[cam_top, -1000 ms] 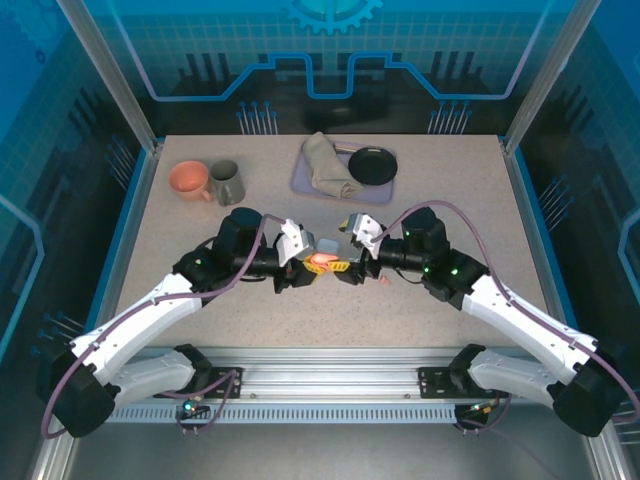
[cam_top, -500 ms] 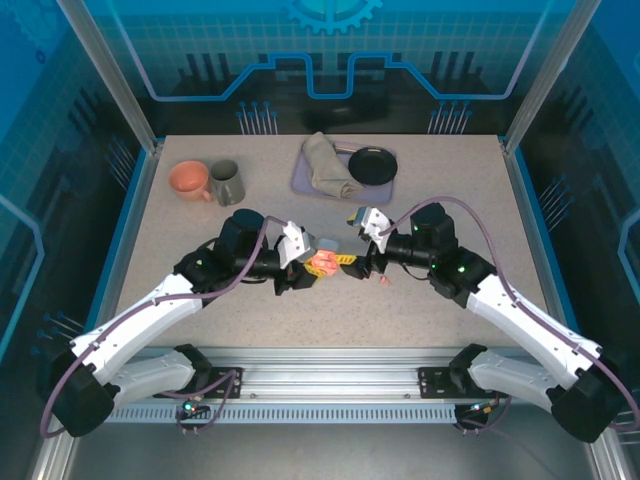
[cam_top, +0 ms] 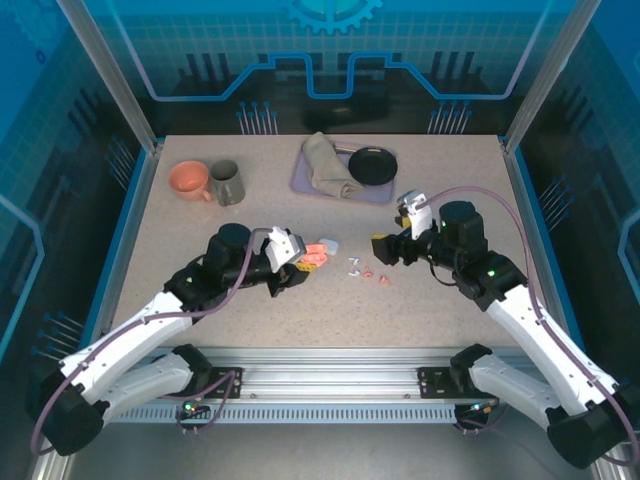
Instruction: Insert the wireless bluetooth earbuds into the charging case
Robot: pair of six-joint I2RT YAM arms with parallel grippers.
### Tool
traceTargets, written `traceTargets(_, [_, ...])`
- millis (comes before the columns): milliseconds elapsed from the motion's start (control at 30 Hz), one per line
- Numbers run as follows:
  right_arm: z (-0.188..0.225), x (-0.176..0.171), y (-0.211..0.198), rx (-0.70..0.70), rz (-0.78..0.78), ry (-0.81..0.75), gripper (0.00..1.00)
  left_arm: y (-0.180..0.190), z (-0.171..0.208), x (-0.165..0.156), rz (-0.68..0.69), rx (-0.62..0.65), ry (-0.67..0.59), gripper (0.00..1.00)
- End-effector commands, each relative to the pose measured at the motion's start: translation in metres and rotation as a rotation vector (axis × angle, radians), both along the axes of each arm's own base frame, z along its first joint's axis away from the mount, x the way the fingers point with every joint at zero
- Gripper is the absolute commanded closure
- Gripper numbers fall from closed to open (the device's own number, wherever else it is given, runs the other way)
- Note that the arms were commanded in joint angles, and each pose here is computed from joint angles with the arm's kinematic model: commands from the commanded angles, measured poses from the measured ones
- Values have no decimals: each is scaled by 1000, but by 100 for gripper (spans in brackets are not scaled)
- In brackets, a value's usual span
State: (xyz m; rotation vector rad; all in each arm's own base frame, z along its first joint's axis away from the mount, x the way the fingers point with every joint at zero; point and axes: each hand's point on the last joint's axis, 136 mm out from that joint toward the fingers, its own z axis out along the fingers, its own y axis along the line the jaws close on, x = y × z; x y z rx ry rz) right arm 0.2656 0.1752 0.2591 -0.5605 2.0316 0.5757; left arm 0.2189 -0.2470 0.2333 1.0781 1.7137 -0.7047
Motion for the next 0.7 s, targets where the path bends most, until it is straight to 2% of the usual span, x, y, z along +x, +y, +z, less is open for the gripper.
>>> traceTargets(0, [-57, -6, -24, 14, -197, 308, 22, 4, 11, 2, 43, -36, -37, 100])
traceTargets(200, [-132, -10, -42, -53, -354, 508, 23, 8, 10, -2, 49, -31, -32, 100])
traceTargets(267, [-150, -10, -46, -88, -377, 541, 28, 8, 11, -3, 47, -33, -33, 100])
traceTargets(467, [-183, -7, -40, -158, -369, 671, 39, 9, 11, -6, 44, -34, -27, 100])
traceTargets(667, [-199, 1, -28, -160, -341, 722, 40, 8, 12, -7, 40, -40, -25, 100])
